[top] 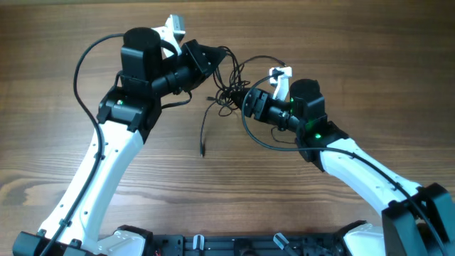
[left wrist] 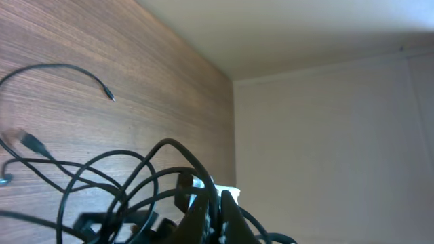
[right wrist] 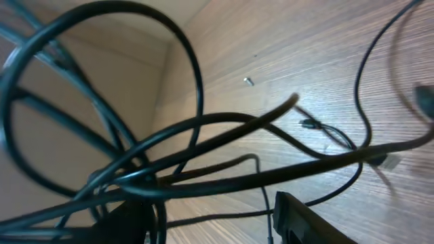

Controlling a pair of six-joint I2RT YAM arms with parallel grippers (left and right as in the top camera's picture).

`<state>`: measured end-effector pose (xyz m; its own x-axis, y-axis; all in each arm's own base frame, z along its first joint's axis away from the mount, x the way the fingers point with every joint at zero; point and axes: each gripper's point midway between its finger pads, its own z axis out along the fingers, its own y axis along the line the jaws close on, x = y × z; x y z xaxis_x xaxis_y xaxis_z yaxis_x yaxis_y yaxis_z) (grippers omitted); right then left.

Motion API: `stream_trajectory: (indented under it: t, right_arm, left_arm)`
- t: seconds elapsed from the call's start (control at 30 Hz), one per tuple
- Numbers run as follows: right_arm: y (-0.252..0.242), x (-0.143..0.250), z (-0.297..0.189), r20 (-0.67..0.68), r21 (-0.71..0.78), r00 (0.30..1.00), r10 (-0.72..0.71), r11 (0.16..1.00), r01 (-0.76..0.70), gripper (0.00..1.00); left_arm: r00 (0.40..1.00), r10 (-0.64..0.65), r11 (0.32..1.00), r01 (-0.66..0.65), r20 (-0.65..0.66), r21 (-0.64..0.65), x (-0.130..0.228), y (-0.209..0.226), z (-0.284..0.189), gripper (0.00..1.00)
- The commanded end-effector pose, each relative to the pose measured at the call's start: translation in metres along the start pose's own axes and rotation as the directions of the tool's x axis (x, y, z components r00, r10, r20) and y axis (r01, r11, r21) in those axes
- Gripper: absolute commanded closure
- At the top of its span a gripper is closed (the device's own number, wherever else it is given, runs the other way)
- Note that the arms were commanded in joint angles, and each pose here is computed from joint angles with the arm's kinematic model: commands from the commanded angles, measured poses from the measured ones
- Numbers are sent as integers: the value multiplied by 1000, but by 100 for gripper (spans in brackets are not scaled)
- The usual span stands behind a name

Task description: Untangle cables

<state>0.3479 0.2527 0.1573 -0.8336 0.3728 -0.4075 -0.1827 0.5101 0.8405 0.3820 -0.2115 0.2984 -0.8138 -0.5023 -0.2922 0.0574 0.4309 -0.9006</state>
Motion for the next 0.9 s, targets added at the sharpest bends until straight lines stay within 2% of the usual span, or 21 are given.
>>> stream_trajectory:
  t: [0.0,0.17,0.23,0.33,0.5,0.63,0.7,0.8,0.87]
  right_arm:
    - [-18,-11,4,75,73,996,49,996,-55,39]
    - [-41,-10,5,98,160,991,93,981,-108,44]
    - [-96,-2,-12,141,389,979,144,901,-189,45]
    - [-143,-8,-43,209,536,959,192,797,-277,48]
    - [-189,-39,-91,322,593,920,222,711,-379,48]
    - [-227,-46,-136,420,623,861,288,598,-504,48]
    - [-236,-47,-149,423,642,862,281,579,-503,48]
    - [-231,-46,-145,344,636,899,272,637,-436,47]
    - [-224,-43,-138,291,616,917,273,680,-398,43]
  left_arm:
    - [999,-46,998,47,-20,38,7,-15,3,96]
    - [997,-71,989,69,11,133,-3,-40,2,96]
    - [994,-83,979,68,71,194,-25,-51,-10,96]
    - [989,-94,974,67,116,214,-45,-51,-30,96]
    - [982,-102,975,67,159,211,-63,-45,-46,96]
    - [973,-108,978,67,204,199,-79,-36,-56,96]
    - [968,-114,979,70,225,194,-86,-31,-62,96]
    - [965,-120,979,75,235,188,-90,-28,-64,96]
    - [965,-123,979,80,233,185,-90,-27,-64,96]
